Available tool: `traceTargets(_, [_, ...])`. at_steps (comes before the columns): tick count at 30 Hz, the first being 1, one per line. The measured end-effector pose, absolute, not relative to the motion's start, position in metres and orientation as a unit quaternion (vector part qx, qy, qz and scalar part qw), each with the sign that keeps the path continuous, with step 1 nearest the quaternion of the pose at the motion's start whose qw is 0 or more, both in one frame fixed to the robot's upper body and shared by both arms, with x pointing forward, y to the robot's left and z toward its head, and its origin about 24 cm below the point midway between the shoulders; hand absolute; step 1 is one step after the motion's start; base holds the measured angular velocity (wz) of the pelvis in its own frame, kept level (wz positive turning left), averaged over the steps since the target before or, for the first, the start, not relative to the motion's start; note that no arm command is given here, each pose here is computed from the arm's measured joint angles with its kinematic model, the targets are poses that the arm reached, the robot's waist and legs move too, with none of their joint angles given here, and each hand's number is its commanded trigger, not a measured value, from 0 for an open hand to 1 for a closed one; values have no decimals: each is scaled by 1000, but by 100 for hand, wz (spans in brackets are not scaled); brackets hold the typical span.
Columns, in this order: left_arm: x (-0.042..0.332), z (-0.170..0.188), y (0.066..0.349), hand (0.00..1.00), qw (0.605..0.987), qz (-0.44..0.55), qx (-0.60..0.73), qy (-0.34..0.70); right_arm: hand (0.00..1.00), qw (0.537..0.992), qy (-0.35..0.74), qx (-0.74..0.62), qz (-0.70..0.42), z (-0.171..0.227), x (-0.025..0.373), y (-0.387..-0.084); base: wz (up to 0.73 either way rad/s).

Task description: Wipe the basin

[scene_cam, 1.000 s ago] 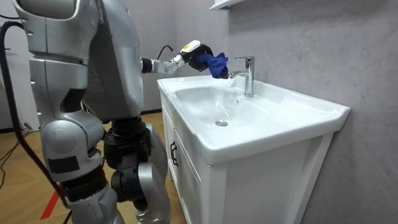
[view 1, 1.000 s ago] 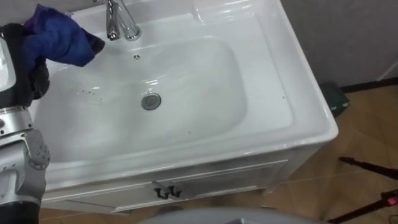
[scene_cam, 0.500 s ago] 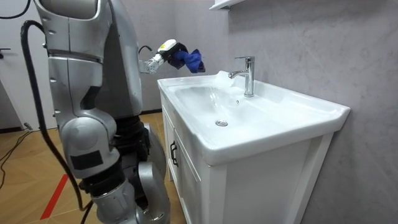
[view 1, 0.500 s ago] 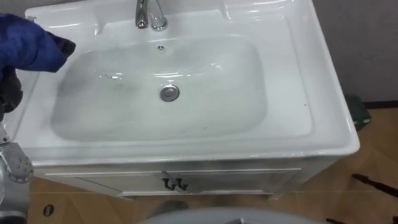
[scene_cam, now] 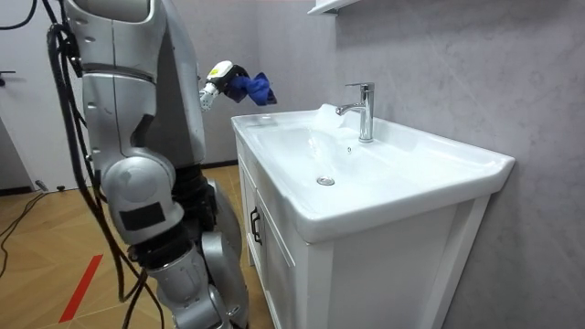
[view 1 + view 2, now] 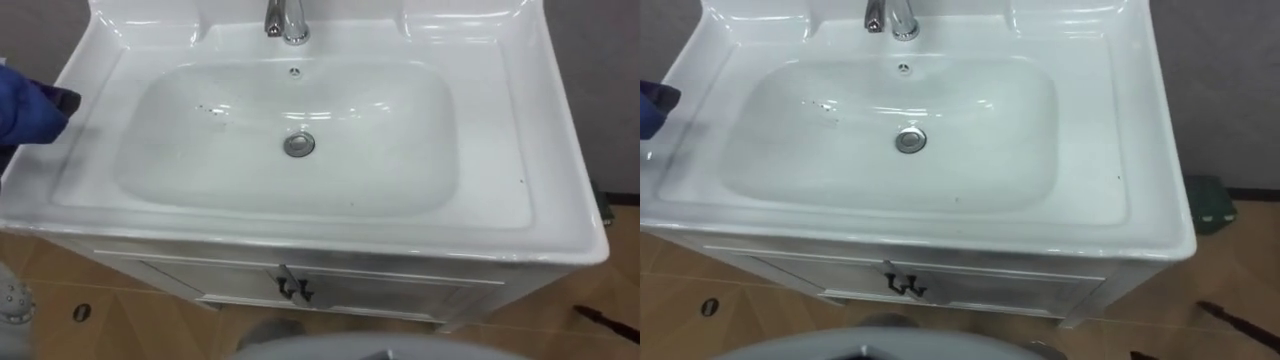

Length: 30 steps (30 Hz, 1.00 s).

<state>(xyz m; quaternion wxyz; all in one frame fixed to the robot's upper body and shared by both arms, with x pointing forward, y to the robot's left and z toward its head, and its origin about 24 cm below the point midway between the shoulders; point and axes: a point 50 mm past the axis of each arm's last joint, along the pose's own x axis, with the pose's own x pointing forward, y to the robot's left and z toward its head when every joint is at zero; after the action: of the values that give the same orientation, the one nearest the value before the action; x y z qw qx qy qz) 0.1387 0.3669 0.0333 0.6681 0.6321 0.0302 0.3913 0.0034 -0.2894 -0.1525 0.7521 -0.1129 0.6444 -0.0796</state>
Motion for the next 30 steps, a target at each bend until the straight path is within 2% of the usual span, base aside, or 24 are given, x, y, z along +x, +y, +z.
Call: traceTargets(30, [129,13,372,100,672,378,632,82,0,764,634,-93,-74,-154,15,-286,-3])
